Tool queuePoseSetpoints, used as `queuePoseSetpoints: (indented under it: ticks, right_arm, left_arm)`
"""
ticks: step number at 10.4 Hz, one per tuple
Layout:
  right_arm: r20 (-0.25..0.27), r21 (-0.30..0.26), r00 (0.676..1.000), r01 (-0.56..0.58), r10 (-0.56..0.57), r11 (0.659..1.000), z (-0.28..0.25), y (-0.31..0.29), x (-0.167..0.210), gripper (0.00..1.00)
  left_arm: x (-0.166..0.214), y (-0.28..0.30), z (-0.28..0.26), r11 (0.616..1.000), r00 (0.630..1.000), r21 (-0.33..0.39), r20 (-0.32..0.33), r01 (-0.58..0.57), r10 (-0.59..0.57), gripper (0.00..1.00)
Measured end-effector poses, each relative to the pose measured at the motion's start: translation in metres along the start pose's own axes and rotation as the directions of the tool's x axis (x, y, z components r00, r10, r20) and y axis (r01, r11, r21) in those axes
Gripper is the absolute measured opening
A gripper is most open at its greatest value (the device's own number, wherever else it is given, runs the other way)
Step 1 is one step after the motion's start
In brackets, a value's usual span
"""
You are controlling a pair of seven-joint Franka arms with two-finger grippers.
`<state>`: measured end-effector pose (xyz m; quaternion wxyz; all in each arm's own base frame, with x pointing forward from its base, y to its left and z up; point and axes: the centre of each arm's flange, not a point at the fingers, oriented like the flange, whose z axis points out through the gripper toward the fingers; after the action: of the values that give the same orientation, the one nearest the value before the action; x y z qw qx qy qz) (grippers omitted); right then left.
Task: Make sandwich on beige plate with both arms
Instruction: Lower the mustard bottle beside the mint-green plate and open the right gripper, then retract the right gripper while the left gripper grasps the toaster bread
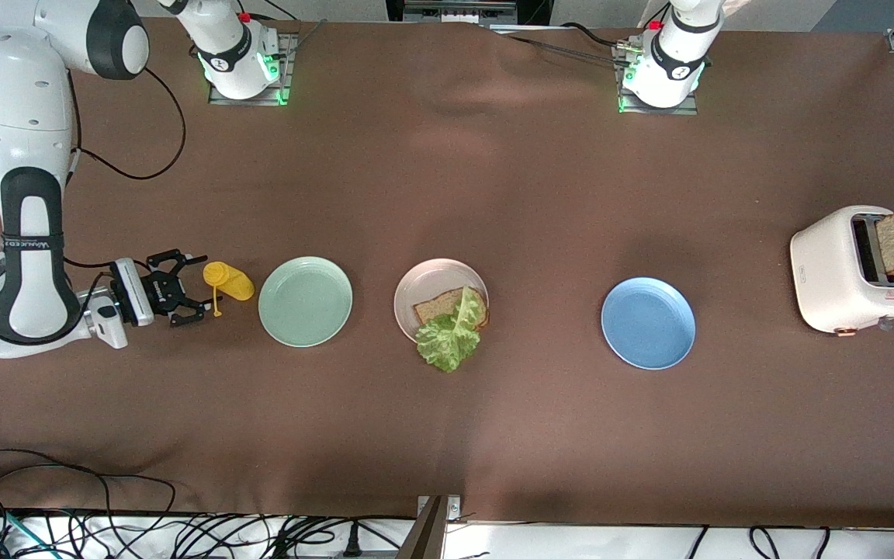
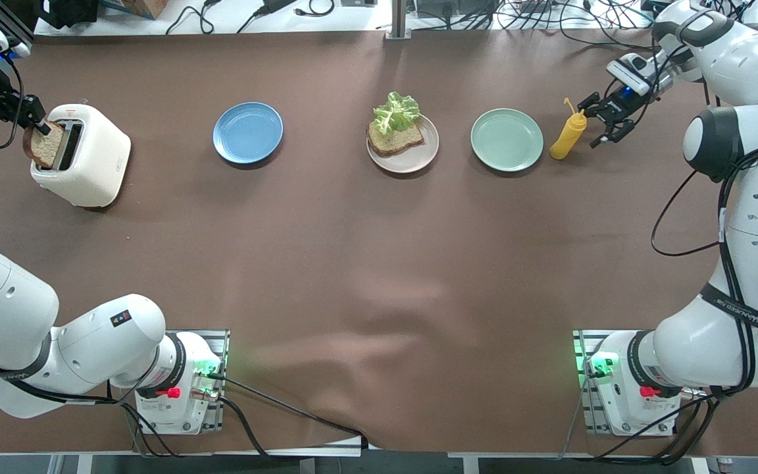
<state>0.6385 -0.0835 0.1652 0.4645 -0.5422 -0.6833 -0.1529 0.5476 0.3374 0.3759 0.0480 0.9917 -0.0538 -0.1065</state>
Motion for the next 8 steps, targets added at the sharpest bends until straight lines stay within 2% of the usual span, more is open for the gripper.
queuePoseSetpoints:
  ticks: [1,2,3,5,6,8]
  right_arm:
    - [0.028,-0.004,0.999,-0.017,0.017,1.000,-0.011,-0.008,-0.005,1.00]
    - [0.052,-0.022,0.998,-0.032,0.033,0.999,-0.027,-0.016,-0.009,1.00]
    - [0.088,-0.035,0.995,-0.044,0.047,0.998,-0.045,-0.025,-0.008,1.00]
    - [0.193,-0.071,0.976,-0.092,0.104,0.993,-0.083,-0.041,0.014,1.00]
    - [0.229,-0.098,0.961,-0.137,0.156,0.986,-0.098,-0.046,0.031,1.00]
    - [0.272,-0.183,0.917,-0.249,0.292,0.951,-0.125,-0.056,0.065,1.00]
  left_arm:
    - [0.000,0.000,-0.001,1.000,1.000,0.002,-0.002,-0.010,0.010,0.15]
    - [0.000,0.001,-0.002,1.000,1.000,-0.006,-0.004,-0.013,0.013,0.12]
    - [0.001,0.004,-0.005,1.000,1.000,-0.019,-0.005,-0.008,0.008,0.12]
    - [-0.001,0.018,-0.025,0.998,1.000,-0.067,-0.002,0.002,-0.002,0.12]
    - [-0.002,0.033,-0.046,0.994,1.000,-0.106,0.000,0.005,-0.005,0.09]
    - [0.003,0.076,-0.095,0.991,1.000,-0.132,0.005,0.005,-0.005,0.09]
